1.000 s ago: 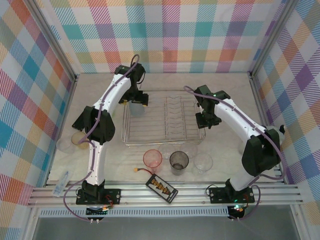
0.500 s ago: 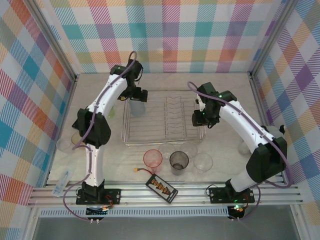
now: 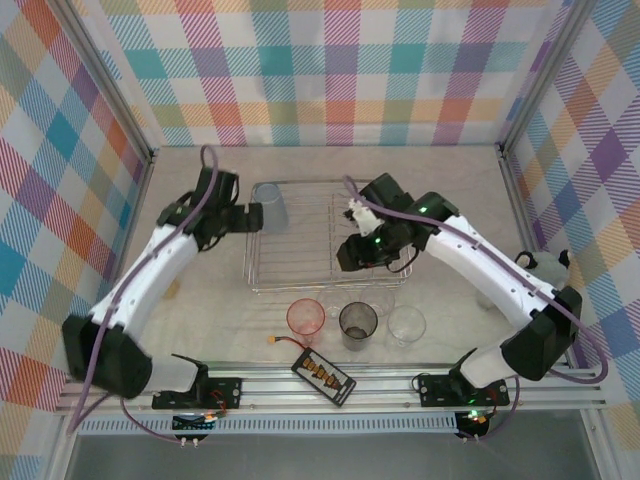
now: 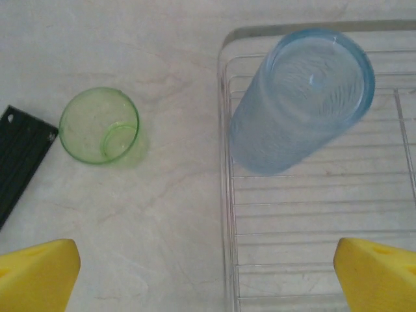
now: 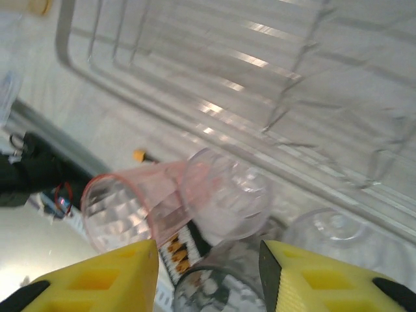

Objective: Load the cups into the dish rack

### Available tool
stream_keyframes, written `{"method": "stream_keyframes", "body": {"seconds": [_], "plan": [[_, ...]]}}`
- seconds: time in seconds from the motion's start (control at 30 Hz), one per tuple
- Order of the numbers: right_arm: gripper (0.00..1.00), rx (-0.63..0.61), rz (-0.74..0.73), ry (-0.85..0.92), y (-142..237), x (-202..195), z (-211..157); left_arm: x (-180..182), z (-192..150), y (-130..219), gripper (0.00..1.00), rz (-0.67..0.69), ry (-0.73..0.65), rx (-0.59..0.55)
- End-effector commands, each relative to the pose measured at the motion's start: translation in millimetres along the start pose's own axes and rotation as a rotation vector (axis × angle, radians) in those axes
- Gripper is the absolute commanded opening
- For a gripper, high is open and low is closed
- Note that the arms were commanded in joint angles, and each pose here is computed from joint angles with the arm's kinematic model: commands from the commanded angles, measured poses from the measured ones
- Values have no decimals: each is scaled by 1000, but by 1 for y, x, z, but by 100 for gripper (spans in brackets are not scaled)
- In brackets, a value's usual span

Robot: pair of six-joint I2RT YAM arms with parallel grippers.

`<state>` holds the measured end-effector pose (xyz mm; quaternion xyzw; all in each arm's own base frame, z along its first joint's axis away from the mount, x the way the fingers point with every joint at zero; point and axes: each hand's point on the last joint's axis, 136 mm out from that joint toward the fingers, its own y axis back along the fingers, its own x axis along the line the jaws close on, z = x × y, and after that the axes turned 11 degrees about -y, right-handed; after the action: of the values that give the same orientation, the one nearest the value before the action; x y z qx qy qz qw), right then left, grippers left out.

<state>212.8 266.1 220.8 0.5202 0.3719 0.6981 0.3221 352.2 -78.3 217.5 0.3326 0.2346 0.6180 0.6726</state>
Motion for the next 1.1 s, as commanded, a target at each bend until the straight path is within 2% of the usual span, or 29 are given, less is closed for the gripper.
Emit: {"method": "stream_keyframes", "body": {"seconds": [0.0, 0.23, 0.43, 0.7, 1.07], "plan": [[47, 95, 17, 23, -18, 21, -15, 2, 15, 22, 100, -55, 89, -242], [47, 220, -73, 154, -51, 36, -39, 1, -21, 48, 100, -128, 144, -357], [47, 301, -159, 272, -69, 40, -52, 5, -25, 57, 100, -130, 205, -430], [47, 358, -224, 335, -86, 39, -59, 4, -37, 36, 100, -162, 387, -432], [37, 375, -311, 380, -98, 31, -60, 8, -46, 32, 100, -134, 399, -412]]}}
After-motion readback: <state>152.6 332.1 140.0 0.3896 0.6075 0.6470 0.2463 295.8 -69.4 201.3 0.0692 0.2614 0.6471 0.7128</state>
